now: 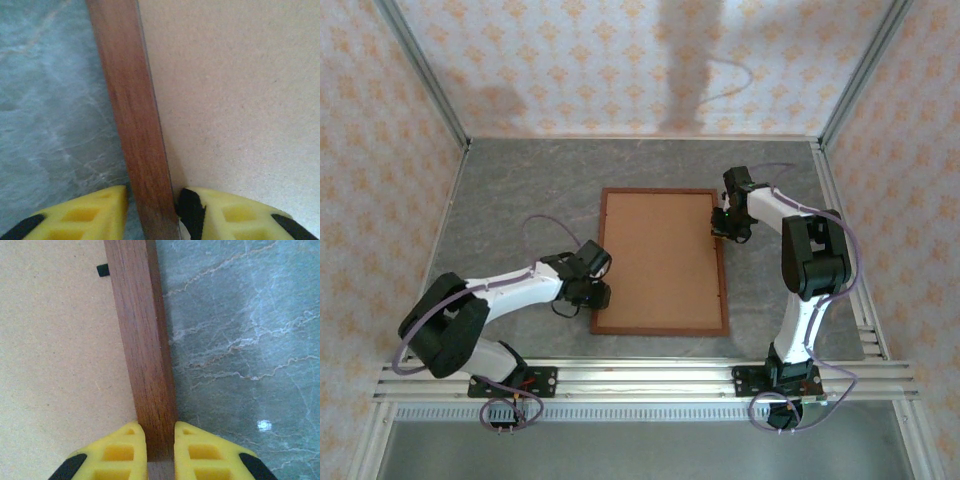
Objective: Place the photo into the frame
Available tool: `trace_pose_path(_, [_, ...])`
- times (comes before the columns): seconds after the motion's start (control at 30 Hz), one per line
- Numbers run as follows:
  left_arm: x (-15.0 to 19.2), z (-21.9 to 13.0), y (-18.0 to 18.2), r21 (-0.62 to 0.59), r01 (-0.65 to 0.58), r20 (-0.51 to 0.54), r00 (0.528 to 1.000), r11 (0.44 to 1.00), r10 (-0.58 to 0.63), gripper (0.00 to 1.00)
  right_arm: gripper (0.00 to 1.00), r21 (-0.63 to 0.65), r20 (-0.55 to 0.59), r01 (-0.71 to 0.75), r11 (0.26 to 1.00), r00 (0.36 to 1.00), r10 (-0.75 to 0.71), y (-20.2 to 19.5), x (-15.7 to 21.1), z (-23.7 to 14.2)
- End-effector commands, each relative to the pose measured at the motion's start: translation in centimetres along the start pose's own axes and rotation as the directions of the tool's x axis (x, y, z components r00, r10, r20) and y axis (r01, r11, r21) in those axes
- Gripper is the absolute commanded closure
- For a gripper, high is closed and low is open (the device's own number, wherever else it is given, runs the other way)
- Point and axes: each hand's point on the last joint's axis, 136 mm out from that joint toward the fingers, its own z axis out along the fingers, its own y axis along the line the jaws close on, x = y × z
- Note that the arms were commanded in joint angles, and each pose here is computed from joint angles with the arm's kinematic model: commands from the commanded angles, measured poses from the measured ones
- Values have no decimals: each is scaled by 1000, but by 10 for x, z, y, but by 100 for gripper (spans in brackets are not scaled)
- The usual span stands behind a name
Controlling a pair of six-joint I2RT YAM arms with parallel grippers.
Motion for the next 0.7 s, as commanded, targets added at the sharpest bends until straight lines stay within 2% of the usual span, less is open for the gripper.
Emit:
trace_pose_path(0.0, [34,26,9,-57,-51,-118,992,997,44,60,85,12,-50,-2,1000,999,3,-2,18,17])
trace_pose_path(0.23, [31,28,7,-76,-64,-111,992,995,55,57,85,14,-51,1,1000,999,0,-1,20,17])
trace_pose_path(0.43, [-6,-10,1,-94,-60,50,997,994,65,52,85,15,-37,-1,1000,999,1,0,17,12])
trace_pose_path(0.67, [-41,-60,2,-101,-18,255,966,995,43,45,85,12,-24,0,1000,1000,1,2,13,8])
